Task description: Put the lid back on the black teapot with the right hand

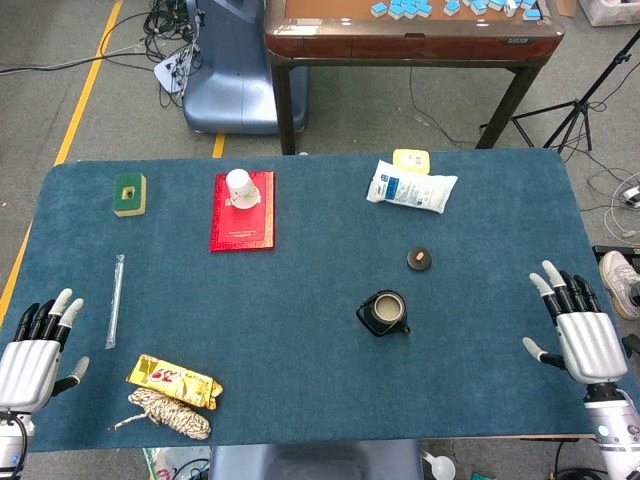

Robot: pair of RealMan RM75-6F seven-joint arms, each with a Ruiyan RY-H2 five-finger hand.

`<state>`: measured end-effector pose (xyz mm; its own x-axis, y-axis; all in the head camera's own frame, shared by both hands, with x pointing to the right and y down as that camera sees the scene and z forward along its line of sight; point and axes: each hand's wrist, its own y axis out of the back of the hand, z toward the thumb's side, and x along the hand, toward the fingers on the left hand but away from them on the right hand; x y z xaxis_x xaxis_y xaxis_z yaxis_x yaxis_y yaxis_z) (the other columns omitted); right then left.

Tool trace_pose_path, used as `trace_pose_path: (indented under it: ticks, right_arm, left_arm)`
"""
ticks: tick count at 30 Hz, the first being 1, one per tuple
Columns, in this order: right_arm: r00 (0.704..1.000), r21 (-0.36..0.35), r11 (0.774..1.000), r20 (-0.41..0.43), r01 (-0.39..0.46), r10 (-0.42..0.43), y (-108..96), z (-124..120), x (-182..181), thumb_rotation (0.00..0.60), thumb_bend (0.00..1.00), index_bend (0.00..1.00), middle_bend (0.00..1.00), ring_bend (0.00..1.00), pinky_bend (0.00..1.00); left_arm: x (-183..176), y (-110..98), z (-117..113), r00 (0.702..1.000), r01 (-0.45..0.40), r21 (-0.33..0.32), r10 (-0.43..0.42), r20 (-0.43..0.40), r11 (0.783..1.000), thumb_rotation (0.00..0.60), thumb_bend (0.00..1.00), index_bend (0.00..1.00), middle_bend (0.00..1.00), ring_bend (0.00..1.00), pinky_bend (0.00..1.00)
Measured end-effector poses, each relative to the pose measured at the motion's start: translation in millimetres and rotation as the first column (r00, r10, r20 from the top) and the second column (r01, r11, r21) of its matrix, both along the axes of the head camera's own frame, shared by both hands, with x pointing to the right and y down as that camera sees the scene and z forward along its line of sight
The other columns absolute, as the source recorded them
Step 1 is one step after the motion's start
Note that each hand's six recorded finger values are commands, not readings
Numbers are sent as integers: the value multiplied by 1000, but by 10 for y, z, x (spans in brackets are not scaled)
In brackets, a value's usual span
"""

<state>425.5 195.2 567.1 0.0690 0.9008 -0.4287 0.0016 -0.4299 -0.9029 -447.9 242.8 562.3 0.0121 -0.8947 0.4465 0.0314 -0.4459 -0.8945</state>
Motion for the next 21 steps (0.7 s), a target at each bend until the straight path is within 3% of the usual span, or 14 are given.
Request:
trace_pose_path:
  ticks: [13,21]
  right_arm:
    - [1000,-4,1000,8,11,-11,-12,3,-45,600,203,83,0,0,0]
    - [1000,-25,1000,4,15,-15,-162,36,-81,600,203,141,0,0,0]
  left_arm:
    - [97,39,-59,1000,-21,22,22,-15,1000,600,300,0,0,0,0]
    - [74,-12,-27,1000,-10,16,10,-24,1000,600,300,0,0,0,0]
